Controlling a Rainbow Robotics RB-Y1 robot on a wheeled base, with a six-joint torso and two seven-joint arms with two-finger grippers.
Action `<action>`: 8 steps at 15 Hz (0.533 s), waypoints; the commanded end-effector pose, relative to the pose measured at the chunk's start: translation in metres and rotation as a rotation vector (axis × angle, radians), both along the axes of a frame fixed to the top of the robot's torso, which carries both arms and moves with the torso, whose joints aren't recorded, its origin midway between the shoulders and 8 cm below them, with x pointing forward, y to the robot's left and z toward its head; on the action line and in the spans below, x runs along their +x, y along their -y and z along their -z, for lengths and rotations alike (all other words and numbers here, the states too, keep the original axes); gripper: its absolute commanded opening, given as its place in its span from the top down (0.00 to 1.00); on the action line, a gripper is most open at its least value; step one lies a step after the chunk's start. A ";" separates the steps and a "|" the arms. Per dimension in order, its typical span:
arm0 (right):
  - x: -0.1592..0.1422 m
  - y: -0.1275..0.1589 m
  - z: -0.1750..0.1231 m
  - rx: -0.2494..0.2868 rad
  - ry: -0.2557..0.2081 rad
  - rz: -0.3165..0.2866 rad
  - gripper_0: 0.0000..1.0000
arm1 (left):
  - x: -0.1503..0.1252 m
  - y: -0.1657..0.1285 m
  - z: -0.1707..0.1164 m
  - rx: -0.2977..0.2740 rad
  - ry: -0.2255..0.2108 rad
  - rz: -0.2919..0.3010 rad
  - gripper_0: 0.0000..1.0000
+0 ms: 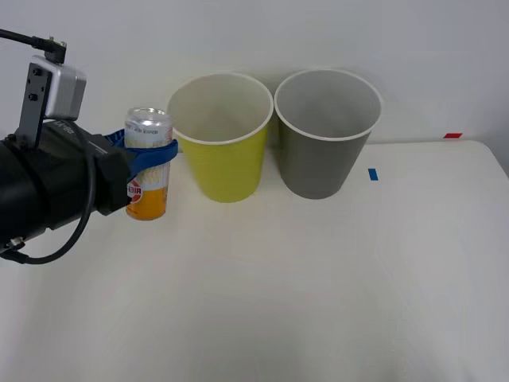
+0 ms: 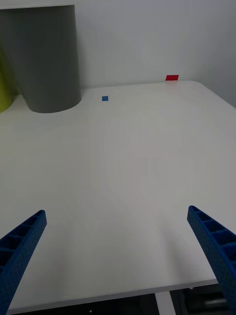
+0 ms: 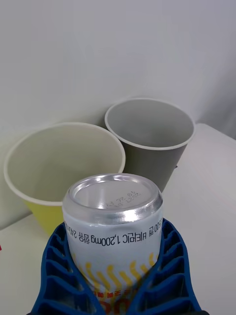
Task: Put cans in the gray bin and PET bottles in the light green bin.
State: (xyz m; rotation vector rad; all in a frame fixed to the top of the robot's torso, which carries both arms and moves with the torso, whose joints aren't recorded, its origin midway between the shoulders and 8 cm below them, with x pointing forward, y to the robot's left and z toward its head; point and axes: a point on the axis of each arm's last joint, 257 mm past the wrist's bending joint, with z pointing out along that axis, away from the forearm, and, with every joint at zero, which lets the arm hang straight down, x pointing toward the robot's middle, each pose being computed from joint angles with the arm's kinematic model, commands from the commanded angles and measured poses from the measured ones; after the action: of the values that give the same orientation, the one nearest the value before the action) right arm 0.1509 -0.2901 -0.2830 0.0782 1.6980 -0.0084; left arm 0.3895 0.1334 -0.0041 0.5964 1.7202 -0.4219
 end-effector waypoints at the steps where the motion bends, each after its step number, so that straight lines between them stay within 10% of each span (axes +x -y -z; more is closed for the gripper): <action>1: 0.000 0.000 0.000 0.000 0.000 0.000 0.00 | 0.000 0.004 -0.003 -0.016 0.005 0.004 1.00; 8: 0.000 0.000 0.000 0.000 0.000 0.000 0.00 | 0.009 -0.005 -0.046 -0.003 0.114 -0.018 1.00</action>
State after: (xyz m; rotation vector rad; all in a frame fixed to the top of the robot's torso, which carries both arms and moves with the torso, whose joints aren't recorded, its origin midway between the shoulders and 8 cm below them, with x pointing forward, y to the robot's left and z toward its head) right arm 0.1509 -0.2901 -0.2831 0.0782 1.6980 -0.0084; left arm 0.3970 0.1374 0.0314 0.5899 1.6398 -0.3851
